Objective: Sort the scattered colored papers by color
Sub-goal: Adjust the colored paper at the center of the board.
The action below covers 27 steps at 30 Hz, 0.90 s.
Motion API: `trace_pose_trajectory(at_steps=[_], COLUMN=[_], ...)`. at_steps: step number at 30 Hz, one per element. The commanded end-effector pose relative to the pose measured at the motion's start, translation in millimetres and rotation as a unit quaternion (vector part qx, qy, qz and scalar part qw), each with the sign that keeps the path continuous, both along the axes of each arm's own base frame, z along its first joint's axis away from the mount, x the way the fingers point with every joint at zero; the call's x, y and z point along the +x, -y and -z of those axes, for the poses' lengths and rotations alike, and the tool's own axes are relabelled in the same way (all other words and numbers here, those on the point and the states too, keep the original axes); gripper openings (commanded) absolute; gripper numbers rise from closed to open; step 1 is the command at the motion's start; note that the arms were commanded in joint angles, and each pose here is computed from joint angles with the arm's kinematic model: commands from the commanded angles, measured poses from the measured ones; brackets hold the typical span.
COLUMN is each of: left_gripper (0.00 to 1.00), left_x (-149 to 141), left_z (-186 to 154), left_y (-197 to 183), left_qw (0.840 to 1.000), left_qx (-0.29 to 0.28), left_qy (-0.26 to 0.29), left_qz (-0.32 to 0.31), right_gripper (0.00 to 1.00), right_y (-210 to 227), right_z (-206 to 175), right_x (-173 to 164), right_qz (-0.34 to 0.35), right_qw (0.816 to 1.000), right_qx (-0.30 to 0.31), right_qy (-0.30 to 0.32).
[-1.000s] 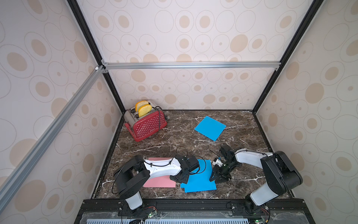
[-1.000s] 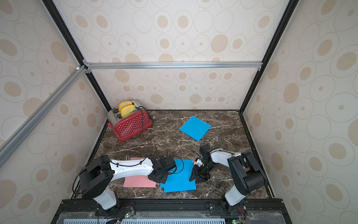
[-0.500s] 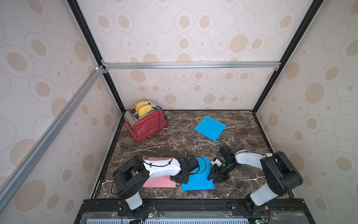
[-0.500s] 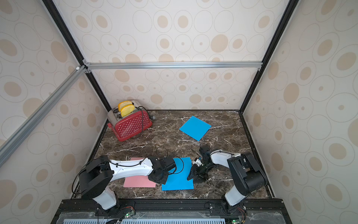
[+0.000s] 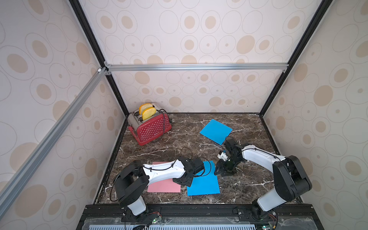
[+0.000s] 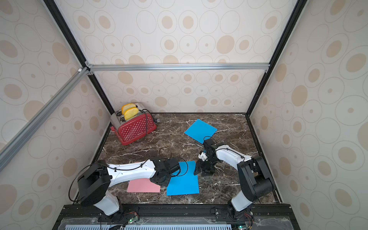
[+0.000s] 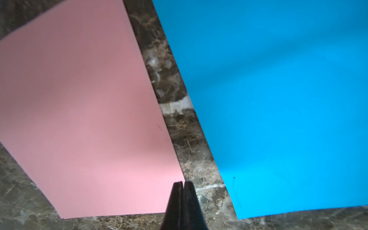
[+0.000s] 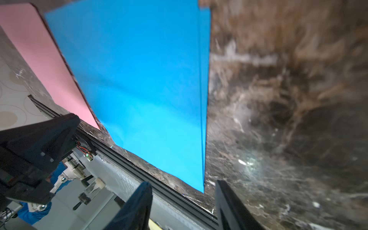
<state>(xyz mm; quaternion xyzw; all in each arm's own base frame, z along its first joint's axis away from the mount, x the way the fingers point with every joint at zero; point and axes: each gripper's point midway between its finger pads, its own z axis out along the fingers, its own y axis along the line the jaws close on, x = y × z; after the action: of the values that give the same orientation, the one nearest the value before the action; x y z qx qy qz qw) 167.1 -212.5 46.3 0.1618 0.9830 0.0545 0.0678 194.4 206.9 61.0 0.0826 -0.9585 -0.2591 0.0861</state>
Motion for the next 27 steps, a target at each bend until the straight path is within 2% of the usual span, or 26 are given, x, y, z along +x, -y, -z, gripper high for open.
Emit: trace_pose_trajectory(at_steps=[1, 3, 6, 11, 15, 19, 22, 27], left_gripper=[0.0, 0.0, 0.0, 0.0, 0.0, 0.0, 0.0, 0.0], left_x=[0, -15, -38, -54, -64, -72, -76, -75], left_z=[-27, -33, -34, -38, -31, -25, -17, -4], left_y=[8, 25, 50, 69, 81, 93, 95, 93], left_qw=[0.999, 0.993, 0.974, 0.949, 0.935, 0.925, 0.922, 0.923], left_qx=[-0.036, -0.094, -0.176, -0.234, -0.246, -0.243, -0.224, -0.204], left_qy=[-0.003, -0.037, -0.084, -0.113, -0.148, -0.175, -0.191, -0.194], left_qz=[0.025, 0.056, 0.115, 0.18, 0.209, 0.234, 0.25, 0.261], right_gripper=[0.57, 0.57, 0.55, 0.52, 0.5, 0.45, 0.41, 0.4], right_y=[-14, -25, -45, -71, -80, -85, -83, -81], right_z=[4, 8, 17, 24, 30, 37, 43, 52], right_x=[35, 62, 96, 133, 145, 141, 131, 115], right_qz=[-0.013, -0.014, -0.004, 0.002, 0.007, 0.018, 0.023, 0.023], right_qw=[0.999, 0.998, 0.997, 0.995, 0.995, 0.994, 0.995, 0.995], right_qx=[0.01, 0.021, 0.053, 0.082, 0.093, 0.102, 0.1, 0.098], right_qy=[0.045, 0.061, 0.056, 0.054, 0.047, 0.022, 0.0, -0.02])
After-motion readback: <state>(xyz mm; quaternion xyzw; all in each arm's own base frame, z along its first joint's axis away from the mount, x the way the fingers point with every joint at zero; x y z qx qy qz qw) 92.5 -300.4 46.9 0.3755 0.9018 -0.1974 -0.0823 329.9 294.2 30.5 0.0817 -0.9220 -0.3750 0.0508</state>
